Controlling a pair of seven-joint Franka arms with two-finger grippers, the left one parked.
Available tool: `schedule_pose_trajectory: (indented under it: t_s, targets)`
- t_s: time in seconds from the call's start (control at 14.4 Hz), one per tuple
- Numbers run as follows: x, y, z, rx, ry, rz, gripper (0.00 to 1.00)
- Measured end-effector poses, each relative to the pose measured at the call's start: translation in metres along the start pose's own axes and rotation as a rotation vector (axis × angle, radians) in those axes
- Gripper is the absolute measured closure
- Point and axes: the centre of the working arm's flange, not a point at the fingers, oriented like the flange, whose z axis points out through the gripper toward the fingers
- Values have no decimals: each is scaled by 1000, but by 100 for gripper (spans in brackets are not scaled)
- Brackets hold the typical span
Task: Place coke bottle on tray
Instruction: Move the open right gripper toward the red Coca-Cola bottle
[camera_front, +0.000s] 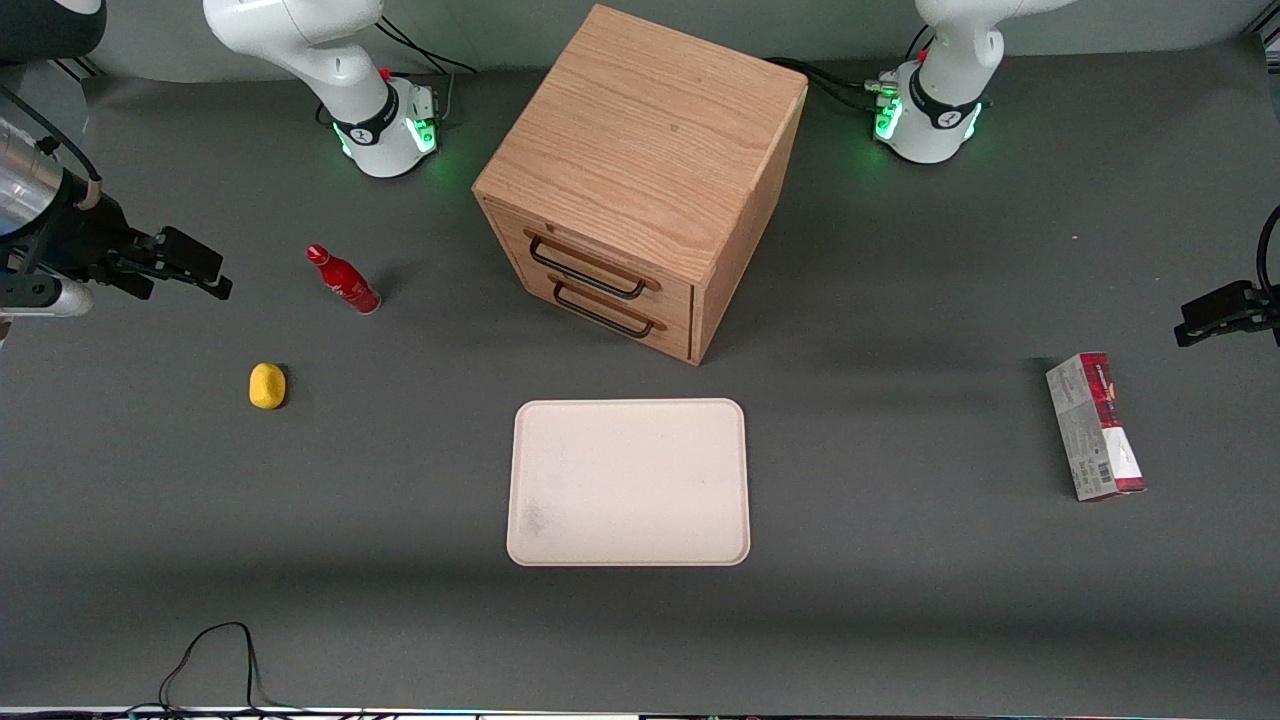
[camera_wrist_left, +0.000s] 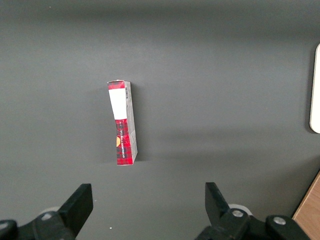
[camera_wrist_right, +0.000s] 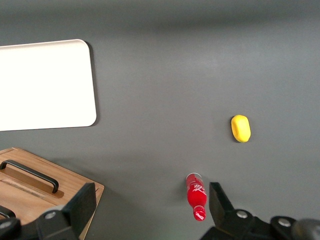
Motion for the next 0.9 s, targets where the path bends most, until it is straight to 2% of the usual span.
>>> schedule_pose_trajectory:
  t_s: [0.14,0.42,0.62,0.9]
  targets:
    - [1,-2,0,-2,-4,-2,0]
    - [-5,-3,5,-11,-63,-7,0]
    - [-17,4,28,-53,-111,-8,0]
    - [-77,25,92,-58,-94,-25,0]
